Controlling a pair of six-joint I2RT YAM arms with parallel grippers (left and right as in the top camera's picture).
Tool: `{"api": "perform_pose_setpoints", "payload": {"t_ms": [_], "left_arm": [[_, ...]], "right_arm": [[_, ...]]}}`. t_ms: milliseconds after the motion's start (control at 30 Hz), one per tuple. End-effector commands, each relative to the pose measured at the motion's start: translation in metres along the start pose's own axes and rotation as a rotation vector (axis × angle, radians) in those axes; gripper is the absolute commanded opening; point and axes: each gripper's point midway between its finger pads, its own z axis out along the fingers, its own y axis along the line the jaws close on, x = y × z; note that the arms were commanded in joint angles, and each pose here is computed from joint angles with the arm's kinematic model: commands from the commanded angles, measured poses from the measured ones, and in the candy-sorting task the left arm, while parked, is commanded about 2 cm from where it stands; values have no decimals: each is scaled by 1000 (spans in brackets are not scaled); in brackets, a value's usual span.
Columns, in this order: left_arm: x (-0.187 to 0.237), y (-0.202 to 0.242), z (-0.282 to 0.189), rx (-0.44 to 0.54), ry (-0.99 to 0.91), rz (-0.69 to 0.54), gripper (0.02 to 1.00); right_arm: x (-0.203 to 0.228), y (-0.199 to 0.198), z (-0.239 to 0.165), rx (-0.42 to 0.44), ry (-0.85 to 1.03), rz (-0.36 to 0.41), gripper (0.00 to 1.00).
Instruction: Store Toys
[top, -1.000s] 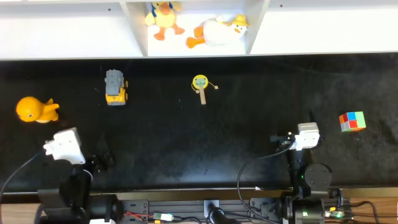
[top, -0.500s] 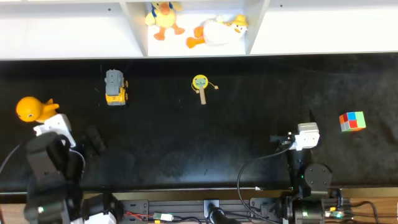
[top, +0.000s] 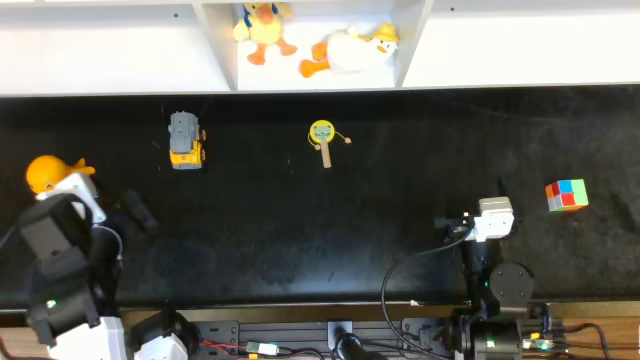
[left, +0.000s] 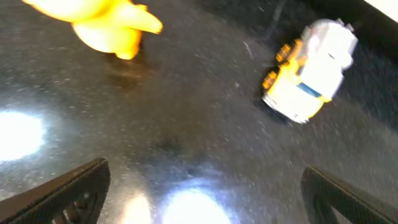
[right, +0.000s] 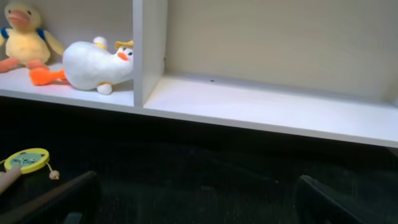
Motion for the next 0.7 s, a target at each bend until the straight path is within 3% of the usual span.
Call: {"api": "perform_pose_setpoints", "payload": {"t_ms": [33,700], "left_arm": [[-19,11,-8,8,-60,-95,998],[-25,39,20,31,7,-179,998]], "right_arm": [[-1,-1,0,5,-10,0,996],[-1,-1,0,5,-10,0,996]]}}
